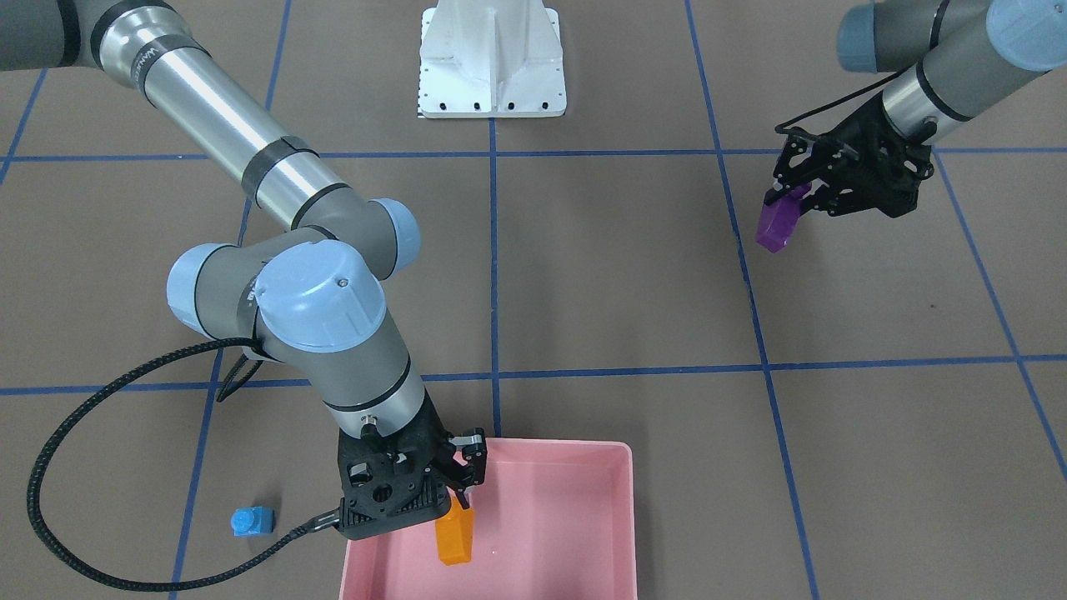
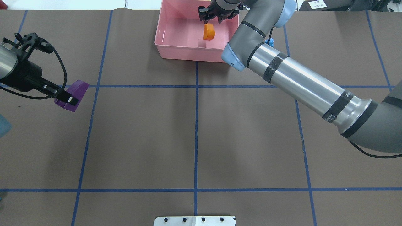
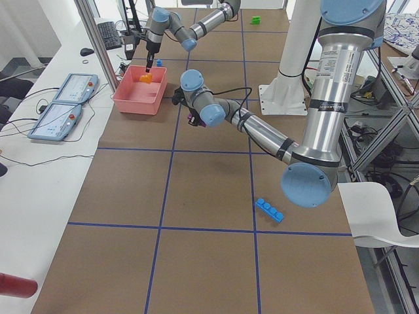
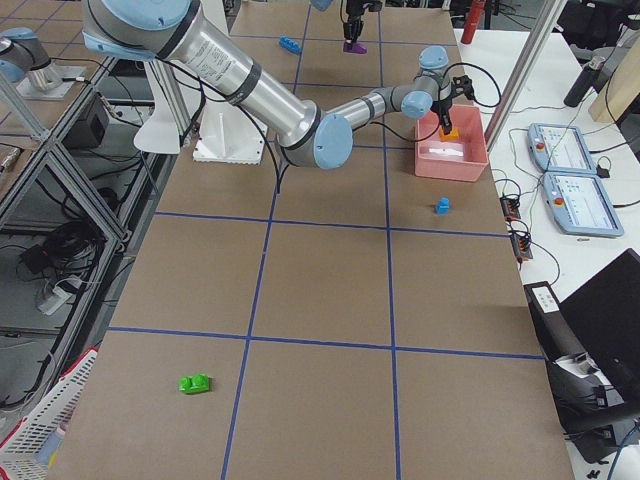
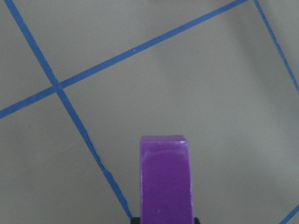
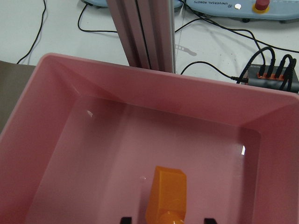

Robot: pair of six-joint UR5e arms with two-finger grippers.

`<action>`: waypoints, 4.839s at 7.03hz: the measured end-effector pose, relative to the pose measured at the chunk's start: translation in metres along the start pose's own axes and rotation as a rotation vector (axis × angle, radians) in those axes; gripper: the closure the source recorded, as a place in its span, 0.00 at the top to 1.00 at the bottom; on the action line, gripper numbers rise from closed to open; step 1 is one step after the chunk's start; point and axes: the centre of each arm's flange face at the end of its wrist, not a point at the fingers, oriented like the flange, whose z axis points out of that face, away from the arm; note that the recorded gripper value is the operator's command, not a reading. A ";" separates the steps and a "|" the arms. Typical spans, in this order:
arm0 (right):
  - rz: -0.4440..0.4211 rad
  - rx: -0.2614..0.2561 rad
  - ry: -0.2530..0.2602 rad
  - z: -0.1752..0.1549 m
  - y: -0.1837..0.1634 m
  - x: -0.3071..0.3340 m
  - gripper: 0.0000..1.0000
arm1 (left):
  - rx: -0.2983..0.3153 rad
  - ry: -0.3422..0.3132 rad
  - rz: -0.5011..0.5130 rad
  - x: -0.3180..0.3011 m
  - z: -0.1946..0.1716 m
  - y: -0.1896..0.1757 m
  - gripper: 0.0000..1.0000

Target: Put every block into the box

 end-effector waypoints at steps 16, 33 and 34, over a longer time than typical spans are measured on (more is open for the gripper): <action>-0.202 -0.069 0.080 -0.010 0.049 0.248 1.00 | 0.692 -0.067 -0.580 0.184 0.134 -0.336 0.00; -0.218 -0.081 0.172 0.079 0.064 0.234 0.00 | 0.409 -0.331 -0.392 0.095 0.014 -0.178 1.00; -0.217 -0.073 0.163 0.073 0.057 0.232 0.00 | 0.368 -0.346 -0.360 0.072 0.004 -0.137 1.00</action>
